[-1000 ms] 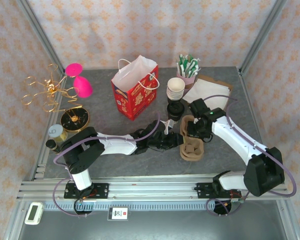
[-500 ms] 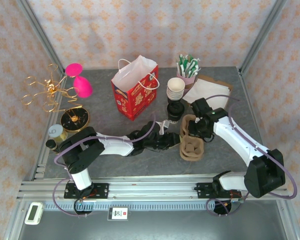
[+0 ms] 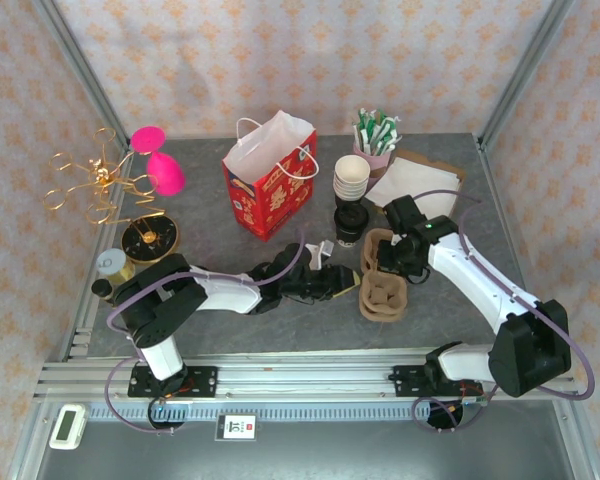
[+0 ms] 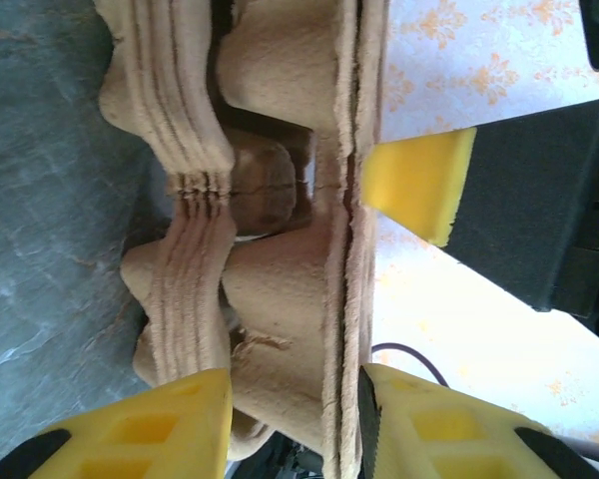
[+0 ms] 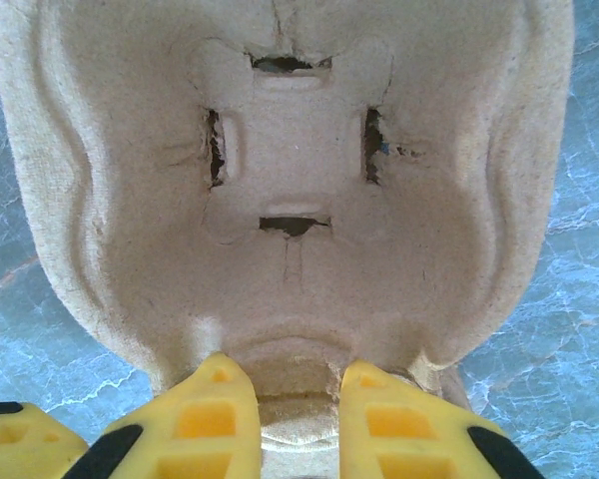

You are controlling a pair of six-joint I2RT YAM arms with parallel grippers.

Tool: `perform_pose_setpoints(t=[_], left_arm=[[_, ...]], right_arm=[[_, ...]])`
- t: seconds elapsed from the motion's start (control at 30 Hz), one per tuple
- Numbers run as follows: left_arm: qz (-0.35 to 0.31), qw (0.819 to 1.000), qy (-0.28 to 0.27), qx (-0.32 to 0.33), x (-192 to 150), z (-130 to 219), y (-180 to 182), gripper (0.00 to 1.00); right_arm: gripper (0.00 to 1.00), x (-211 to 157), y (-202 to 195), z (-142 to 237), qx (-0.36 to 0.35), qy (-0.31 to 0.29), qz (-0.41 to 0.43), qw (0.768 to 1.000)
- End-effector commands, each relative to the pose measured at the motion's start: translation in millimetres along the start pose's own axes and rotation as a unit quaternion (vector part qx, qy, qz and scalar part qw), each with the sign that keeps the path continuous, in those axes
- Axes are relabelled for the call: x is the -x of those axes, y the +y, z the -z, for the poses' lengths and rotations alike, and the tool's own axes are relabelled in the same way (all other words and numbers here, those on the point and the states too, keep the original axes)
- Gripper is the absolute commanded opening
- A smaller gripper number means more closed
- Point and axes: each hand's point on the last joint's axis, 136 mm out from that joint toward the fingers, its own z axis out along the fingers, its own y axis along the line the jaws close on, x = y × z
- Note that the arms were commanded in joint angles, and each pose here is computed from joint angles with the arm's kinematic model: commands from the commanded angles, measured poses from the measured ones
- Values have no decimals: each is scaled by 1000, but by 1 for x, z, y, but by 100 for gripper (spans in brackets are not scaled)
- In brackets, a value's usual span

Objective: Pack the takeout coffee

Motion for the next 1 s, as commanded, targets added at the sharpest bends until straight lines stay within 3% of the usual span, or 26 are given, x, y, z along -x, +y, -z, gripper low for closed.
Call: perform_pose_setpoints(t=[0.0, 0.6, 0.8, 0.97], left_arm=[[-13, 999, 15, -27, -1, -7, -15, 36], [8, 999, 27, -27, -6, -17, 0, 32], [10, 999, 25, 33, -6, -17, 26, 32], [-4, 998, 20, 52, -3, -16, 28, 32]], right_arm=[[16, -2, -1, 2, 5, -3, -9, 1000], [14, -3, 2, -3, 20, 6, -12, 1000], [13, -2, 2, 2, 24, 1, -17, 1000], [13, 0, -2, 9, 10, -8, -20, 1000]])
